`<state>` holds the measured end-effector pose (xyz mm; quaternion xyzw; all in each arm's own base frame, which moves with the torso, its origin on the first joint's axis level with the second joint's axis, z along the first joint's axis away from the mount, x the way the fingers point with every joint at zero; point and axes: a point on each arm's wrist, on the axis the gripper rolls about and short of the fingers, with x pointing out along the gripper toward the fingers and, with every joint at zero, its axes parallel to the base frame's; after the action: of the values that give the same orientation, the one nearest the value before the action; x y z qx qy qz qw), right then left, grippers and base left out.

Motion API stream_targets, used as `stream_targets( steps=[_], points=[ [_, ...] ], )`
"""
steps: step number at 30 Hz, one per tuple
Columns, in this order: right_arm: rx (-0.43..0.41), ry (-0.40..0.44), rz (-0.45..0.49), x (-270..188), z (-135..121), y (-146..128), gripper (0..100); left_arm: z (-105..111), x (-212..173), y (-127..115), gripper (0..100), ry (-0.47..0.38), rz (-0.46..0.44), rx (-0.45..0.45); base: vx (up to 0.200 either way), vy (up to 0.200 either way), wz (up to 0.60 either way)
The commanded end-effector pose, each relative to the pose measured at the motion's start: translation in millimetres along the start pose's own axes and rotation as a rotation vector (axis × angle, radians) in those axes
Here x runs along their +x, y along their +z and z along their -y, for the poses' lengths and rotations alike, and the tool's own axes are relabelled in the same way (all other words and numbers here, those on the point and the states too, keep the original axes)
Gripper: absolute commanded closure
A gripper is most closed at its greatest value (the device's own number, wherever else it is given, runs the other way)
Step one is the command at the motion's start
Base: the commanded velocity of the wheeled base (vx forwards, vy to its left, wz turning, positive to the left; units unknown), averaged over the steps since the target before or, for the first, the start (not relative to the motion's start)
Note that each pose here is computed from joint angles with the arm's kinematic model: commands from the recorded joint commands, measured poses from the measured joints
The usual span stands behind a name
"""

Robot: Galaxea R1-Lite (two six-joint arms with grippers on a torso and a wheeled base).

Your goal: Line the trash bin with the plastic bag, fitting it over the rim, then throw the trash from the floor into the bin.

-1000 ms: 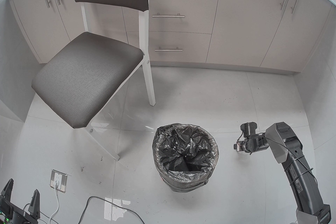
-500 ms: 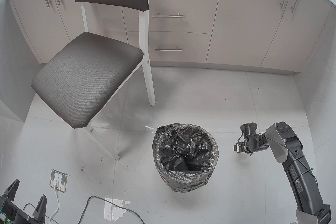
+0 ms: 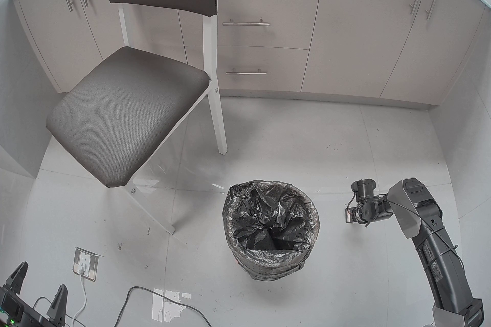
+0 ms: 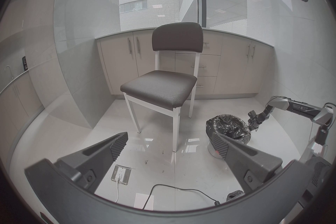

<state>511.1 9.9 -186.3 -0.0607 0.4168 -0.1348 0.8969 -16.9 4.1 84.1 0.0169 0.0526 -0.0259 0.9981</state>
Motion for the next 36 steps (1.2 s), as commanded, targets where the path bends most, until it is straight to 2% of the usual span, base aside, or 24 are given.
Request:
stream_targets(
  steps=[1,9,12,13,14,15,16,17,19,24,30,34,36],
  points=[
    [-0.003,0.001,-0.001,-0.2,-1.8,-0.8,100,0.0,0.2,0.0,0,0.001,-0.003,-0.002,0.000,0.000,0.00],
    [0.027,-0.009,0.006,-0.7,-3.1,-0.2,100,-0.1,0.0,0.4,0,0.024,-0.001,-0.040,0.000,0.000,0.00],
    [0.095,-0.005,0.055,-15.7,1.0,25.0,100,-0.2,-1.0,0.0,0,0.154,0.005,-0.068,0.000,0.000,0.00],
    [0.099,-0.004,0.060,-17.0,1.4,27.1,100,-0.1,-1.0,-0.4,0,0.161,0.005,-0.069,0.000,0.000,0.00],
    [0.163,0.003,0.109,-33.4,6.0,51.5,100,0.6,-2.8,-1.4,0,0.206,0.024,-0.069,0.000,0.000,0.00],
    [0.204,0.014,0.153,-48.6,10.2,72.0,100,1.0,-4.1,-1.9,0,0.216,0.041,-0.065,0.000,0.000,0.00],
    [0.235,0.025,0.189,-60.8,14.5,87.5,100,1.1,-4.9,-2.2,0,0.214,0.049,-0.059,0.000,0.000,0.00],
    [0.239,0.026,0.196,-62.9,15.1,90.1,100,1.1,-5.0,-2.2,0,0.211,0.051,-0.058,0.000,0.000,0.00],
    [0.322,0.085,0.315,-105.8,28.6,136.5,100,1.0,-5.4,-2.4,0,0.198,0.055,-0.041,0.000,0.000,0.00],
    [0.437,0.203,0.512,-179.8,49.6,196.7,100,1.2,-7.5,-2.8,0,0.197,0.081,-0.040,0.000,0.000,0.00],
    [0.456,0.301,0.570,-233.1,61.8,207.4,100,1.2,-8.0,-3.5,0,0.209,0.087,-0.041,0.000,0.000,0.00],
    [0.447,0.346,0.588,-255.0,59.7,205.7,100,1.4,-7.9,-3.9,0,0.197,0.089,-0.009,0.000,0.000,0.00],
    [0.438,0.369,0.603,-267.8,55.4,203.3,100,2.2,-7.9,-3.6,0,0.162,0.093,0.017,0.000,0.000,0.00]
  ],
)
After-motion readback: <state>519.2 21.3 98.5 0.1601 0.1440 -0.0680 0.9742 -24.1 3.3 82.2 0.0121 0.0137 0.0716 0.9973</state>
